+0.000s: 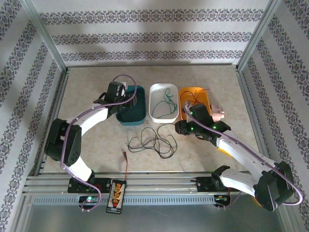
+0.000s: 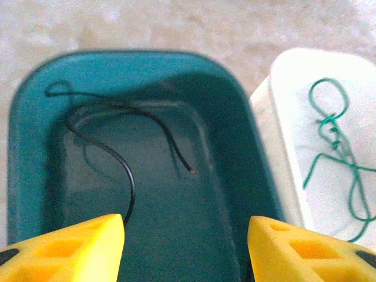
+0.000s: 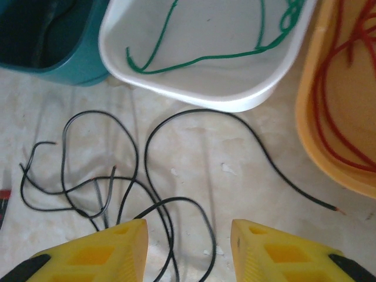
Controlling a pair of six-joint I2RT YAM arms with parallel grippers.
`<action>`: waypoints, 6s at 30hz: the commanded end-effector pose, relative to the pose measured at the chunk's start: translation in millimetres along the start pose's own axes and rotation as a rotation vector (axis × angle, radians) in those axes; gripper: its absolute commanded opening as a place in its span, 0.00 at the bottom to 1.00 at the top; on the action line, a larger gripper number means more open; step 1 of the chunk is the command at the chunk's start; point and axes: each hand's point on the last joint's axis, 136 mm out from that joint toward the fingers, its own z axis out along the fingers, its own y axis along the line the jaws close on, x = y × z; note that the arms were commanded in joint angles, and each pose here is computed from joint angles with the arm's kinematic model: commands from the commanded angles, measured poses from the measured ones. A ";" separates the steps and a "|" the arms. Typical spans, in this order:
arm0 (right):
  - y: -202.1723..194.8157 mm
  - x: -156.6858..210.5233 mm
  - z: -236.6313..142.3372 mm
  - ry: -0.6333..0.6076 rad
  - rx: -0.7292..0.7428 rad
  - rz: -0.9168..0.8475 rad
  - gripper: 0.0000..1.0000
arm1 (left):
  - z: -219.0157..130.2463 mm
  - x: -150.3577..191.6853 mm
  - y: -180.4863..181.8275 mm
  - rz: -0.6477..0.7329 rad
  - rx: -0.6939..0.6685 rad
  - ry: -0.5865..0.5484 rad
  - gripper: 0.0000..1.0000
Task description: Untangle the cables
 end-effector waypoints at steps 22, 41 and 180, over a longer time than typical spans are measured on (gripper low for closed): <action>8.9 34.3 69.4 0.252 0.207 -0.280 0.46 | -25.8 84.3 -118.6 0.168 0.248 0.049 0.62; -3.9 -5.3 53.2 0.082 0.350 -0.322 0.00 | -25.3 88.7 -124.5 0.190 0.276 0.084 0.62; 52.0 -39.8 -51.3 -0.157 -0.252 -0.044 0.53 | -312.2 -148.9 -252.4 0.133 1.336 -0.574 0.00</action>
